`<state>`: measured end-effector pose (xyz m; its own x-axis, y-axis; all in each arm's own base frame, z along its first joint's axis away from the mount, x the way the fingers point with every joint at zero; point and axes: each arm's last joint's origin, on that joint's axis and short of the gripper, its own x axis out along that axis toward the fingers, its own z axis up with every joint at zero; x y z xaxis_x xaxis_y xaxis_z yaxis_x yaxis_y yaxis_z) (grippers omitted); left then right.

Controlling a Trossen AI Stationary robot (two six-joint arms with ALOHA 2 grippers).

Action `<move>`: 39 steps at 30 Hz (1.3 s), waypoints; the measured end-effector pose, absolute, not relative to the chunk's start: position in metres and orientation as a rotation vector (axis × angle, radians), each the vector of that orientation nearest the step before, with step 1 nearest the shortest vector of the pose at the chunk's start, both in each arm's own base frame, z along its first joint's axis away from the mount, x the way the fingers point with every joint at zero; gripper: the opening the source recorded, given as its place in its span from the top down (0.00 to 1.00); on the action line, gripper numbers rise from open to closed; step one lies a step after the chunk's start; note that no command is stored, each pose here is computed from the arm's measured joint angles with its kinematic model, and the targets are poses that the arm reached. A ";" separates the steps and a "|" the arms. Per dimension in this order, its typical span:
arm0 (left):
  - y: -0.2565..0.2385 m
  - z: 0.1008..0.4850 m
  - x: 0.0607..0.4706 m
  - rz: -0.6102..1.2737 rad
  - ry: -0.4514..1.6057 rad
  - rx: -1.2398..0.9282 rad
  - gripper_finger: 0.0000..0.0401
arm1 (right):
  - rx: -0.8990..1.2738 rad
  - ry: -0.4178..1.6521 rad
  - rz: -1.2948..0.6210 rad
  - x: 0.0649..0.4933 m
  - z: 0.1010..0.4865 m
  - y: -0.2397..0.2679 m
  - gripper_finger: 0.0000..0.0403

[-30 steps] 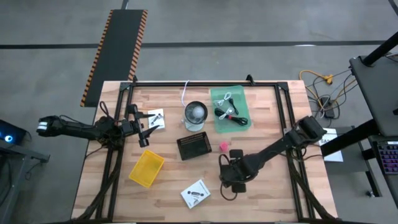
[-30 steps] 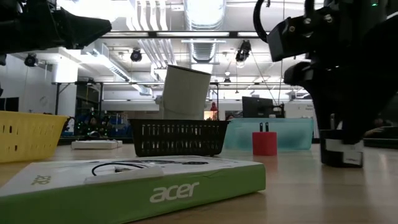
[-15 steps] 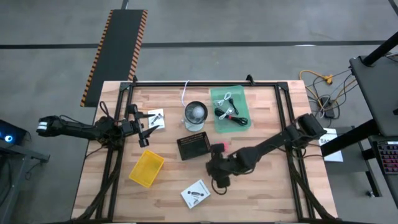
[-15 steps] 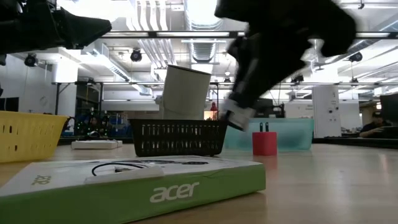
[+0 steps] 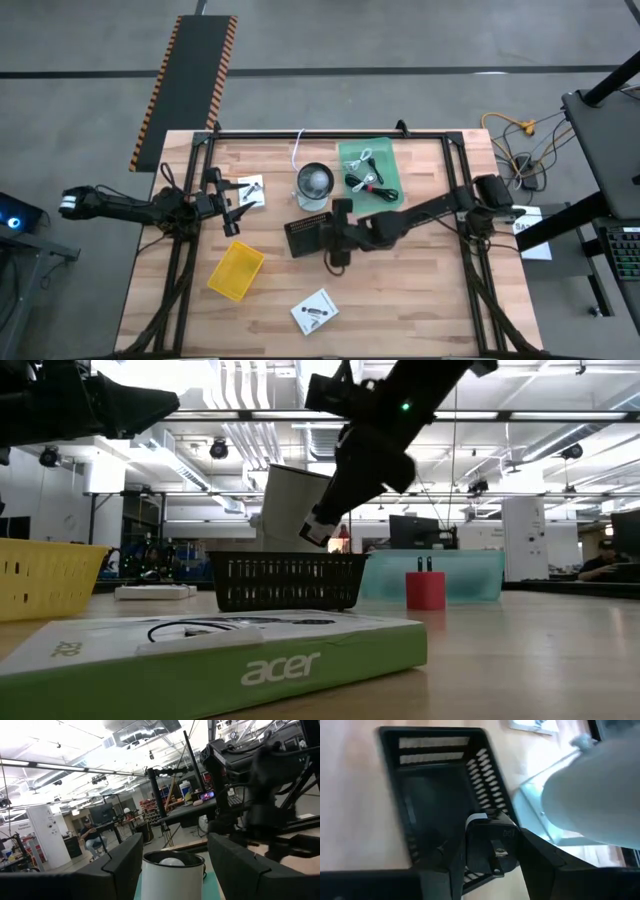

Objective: Pick and place items into bin
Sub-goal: Put the black charger adapter into the black bin, then put the pink charger adapter into the black bin

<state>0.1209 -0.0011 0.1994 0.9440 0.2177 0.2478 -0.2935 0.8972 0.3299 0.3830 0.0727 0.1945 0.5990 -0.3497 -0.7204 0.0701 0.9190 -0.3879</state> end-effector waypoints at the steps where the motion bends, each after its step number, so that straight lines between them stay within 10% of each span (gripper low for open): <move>1: -0.001 0.199 0.121 0.267 -0.208 0.373 0.48 | -0.327 0.896 -0.259 0.384 0.195 0.070 0.64; 12: -0.001 0.199 0.121 0.267 -0.208 0.373 0.48 | -0.331 0.895 -0.255 0.384 0.196 0.068 0.31; 39: -0.001 0.199 0.121 0.266 -0.204 0.374 0.48 | 0.386 1.088 -0.688 0.330 0.187 0.075 0.27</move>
<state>0.1213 -0.0011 0.1989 0.9451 0.2177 0.2438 -0.2922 0.8969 0.3319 0.3299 0.0753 0.1870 0.2888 -0.3187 -0.9028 0.6789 0.7331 -0.0417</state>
